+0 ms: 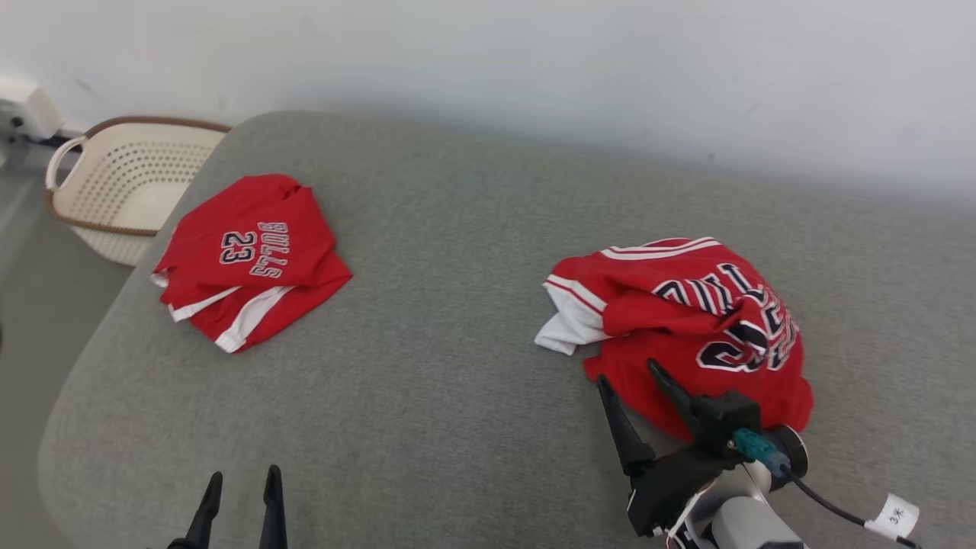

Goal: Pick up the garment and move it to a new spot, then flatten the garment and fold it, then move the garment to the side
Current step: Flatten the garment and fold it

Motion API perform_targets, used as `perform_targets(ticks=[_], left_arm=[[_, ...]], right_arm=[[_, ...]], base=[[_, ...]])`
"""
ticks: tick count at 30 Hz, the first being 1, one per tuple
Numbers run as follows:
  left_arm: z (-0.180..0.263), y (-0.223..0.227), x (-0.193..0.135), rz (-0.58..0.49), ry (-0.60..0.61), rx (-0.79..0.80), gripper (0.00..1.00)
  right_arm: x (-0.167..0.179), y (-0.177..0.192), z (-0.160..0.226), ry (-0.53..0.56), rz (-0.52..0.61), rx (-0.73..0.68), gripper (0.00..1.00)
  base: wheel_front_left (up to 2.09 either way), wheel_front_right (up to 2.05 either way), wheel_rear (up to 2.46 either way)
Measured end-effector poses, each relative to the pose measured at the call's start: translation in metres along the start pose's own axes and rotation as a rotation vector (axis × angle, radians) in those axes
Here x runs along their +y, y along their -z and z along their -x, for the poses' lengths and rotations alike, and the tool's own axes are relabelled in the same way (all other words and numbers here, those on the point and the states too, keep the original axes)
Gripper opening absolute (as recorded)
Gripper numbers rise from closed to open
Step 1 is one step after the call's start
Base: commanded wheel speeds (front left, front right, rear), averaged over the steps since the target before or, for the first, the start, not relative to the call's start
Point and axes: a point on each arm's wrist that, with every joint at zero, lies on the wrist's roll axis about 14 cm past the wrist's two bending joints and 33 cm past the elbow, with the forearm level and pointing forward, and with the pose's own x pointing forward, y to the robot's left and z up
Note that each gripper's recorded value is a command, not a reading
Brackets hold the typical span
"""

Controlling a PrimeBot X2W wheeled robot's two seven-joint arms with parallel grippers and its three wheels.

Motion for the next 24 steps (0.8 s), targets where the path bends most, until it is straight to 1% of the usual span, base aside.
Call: perform_targets(ticks=[7, 14, 19, 22, 23, 24], left_arm=[[0.012, 0.011, 0.016, 0.011, -0.058, 0.043, 1.00], [0.016, 0.017, 0.022, 0.015, -0.091, 0.067, 1.00], [0.021, 0.021, 0.029, 0.006, -0.120, 0.088, 1.00], [0.023, 0.025, 0.031, 0.010, -0.131, 0.103, 1.00], [0.023, 0.027, 0.031, 0.012, -0.133, 0.107, 1.00], [0.023, 0.027, 0.031, 0.012, -0.134, 0.110, 1.00]], right_arm=[[0.005, 0.015, -0.034, -0.042, -0.011, 0.061, 1.00], [-0.012, 0.025, -0.061, 0.003, -0.054, 0.090, 1.00], [-0.009, 0.028, -0.075, -0.011, -0.043, 0.093, 1.00], [-0.010, 0.031, -0.082, -0.018, -0.018, 0.100, 1.00], [-0.012, 0.032, -0.084, -0.015, -0.012, 0.105, 0.91], [-0.014, 0.035, -0.085, -0.011, -0.006, 0.113, 0.63]], base=[[0.00, 0.00, 0.00], [0.00, 0.00, 0.00], [0.00, 0.00, 0.00], [0.00, 0.00, 0.00], [0.00, 0.00, 0.00], [0.00, 0.00, 0.00]])
